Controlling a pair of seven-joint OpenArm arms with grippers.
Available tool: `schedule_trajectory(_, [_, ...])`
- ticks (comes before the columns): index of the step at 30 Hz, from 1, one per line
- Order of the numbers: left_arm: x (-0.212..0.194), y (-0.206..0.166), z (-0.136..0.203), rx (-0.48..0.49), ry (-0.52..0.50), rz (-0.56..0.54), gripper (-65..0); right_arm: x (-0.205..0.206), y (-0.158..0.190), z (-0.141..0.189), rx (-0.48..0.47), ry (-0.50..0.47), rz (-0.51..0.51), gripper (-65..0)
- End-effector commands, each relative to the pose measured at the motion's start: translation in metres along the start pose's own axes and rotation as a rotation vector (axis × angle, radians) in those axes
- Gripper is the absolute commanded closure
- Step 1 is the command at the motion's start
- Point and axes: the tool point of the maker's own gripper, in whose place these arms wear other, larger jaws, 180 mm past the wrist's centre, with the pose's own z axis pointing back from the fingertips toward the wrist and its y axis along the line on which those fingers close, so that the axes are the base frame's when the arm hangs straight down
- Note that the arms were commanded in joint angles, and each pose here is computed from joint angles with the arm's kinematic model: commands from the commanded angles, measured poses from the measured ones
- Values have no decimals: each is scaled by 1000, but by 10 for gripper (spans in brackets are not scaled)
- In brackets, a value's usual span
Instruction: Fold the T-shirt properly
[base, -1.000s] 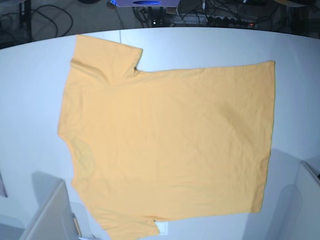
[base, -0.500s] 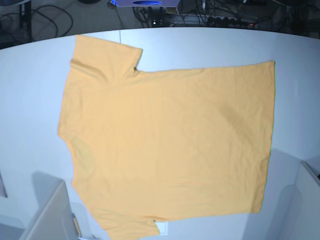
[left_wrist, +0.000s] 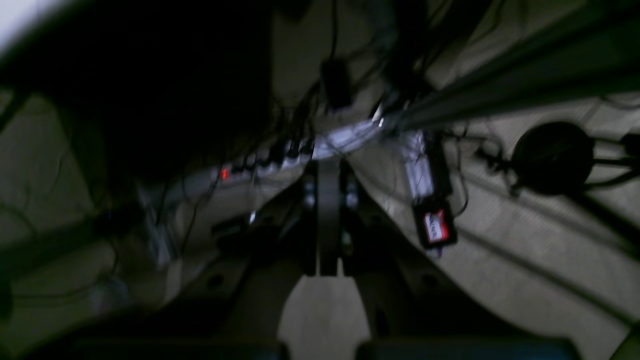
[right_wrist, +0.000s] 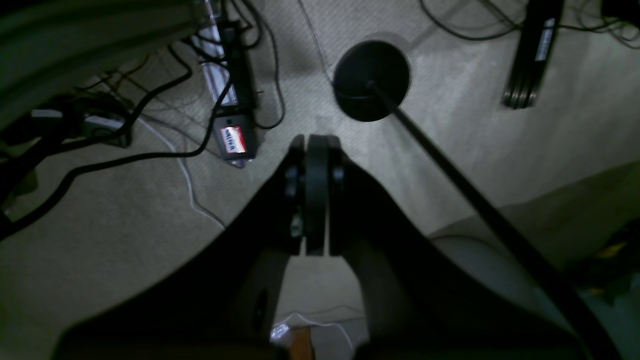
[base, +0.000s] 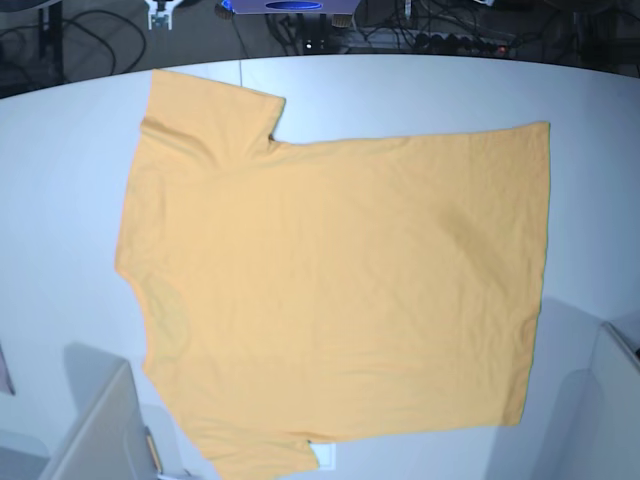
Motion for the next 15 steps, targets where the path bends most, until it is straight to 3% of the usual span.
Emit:
schedule_trajectory(1, [6,-9,6,-30,-17,-4,0,-2,3,7,5,1,-9,0])
schedule_trajectory(7, [38,-26,6,-86,-97,-6,0,12,1,28,1,-52,-14,0])
schedule_trajectory(15, [58,-7,11,-37,-151,-11,0,31,-10,45,-32,-116,-53,0])
